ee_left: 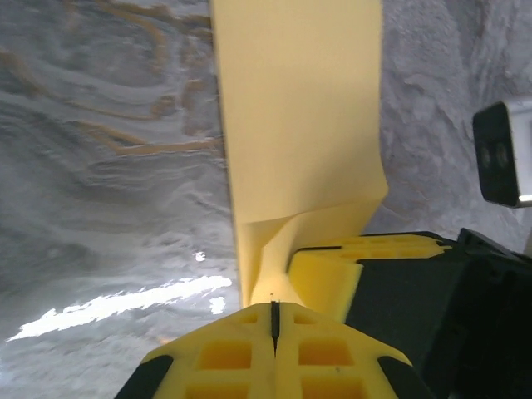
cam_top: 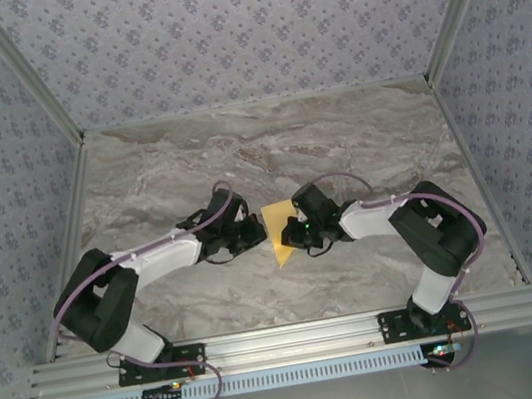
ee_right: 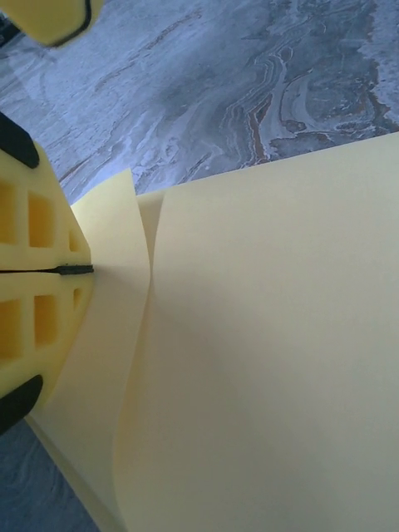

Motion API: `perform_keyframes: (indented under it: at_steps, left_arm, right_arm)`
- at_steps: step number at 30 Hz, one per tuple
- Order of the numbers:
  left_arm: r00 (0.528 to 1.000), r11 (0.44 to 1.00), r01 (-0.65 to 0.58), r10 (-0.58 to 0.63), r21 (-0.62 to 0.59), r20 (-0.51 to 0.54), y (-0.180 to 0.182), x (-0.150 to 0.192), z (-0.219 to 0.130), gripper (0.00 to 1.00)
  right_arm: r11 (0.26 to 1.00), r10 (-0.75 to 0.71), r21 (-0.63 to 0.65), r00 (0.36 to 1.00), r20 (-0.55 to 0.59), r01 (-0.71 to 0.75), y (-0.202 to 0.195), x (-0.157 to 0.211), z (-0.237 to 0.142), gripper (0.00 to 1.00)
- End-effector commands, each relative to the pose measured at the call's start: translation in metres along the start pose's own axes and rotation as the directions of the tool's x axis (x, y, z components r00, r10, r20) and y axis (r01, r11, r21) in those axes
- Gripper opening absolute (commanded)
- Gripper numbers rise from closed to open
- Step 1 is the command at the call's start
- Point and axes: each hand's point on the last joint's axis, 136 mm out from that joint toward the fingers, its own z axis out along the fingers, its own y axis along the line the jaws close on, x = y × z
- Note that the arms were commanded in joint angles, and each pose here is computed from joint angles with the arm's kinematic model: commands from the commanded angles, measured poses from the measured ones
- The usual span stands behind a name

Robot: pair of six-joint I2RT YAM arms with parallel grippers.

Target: Fold a paper plane with a square sheet of paper (pick it up from the middle)

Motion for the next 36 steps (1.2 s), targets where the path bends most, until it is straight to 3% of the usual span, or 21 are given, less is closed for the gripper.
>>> perform_keyframes:
  at_steps: [1,14,26,36]
  left_arm:
    - [0.999,0.998,-0.019,0.020,0.061,-0.025,-0.017,-0.003,0.012,0.02]
    - [0.995,0.998,-0.059,0.061,0.026,-0.076,-0.016,-0.001,0.033,0.00]
    - [0.991,0.992,-0.086,0.076,-0.090,-0.112,0.005,0.008,0.045,0.00]
    - [0.987,0.976,-0.106,0.079,-0.192,-0.141,0.026,0.012,0.049,0.00]
  right_arm:
    - [0.981,0.044,0.191,0.997,-0.068,-0.030,-0.053,0.020,0.008,0.04]
    - [0.980,0.053,0.193,0.997,-0.064,-0.040,-0.054,0.020,0.004,0.03]
    - [0.983,0.063,0.173,0.997,-0.054,-0.053,-0.052,0.019,0.001,0.00]
    - [1.000,0.021,0.018,1.000,0.001,-0.021,-0.026,0.004,-0.014,0.00]
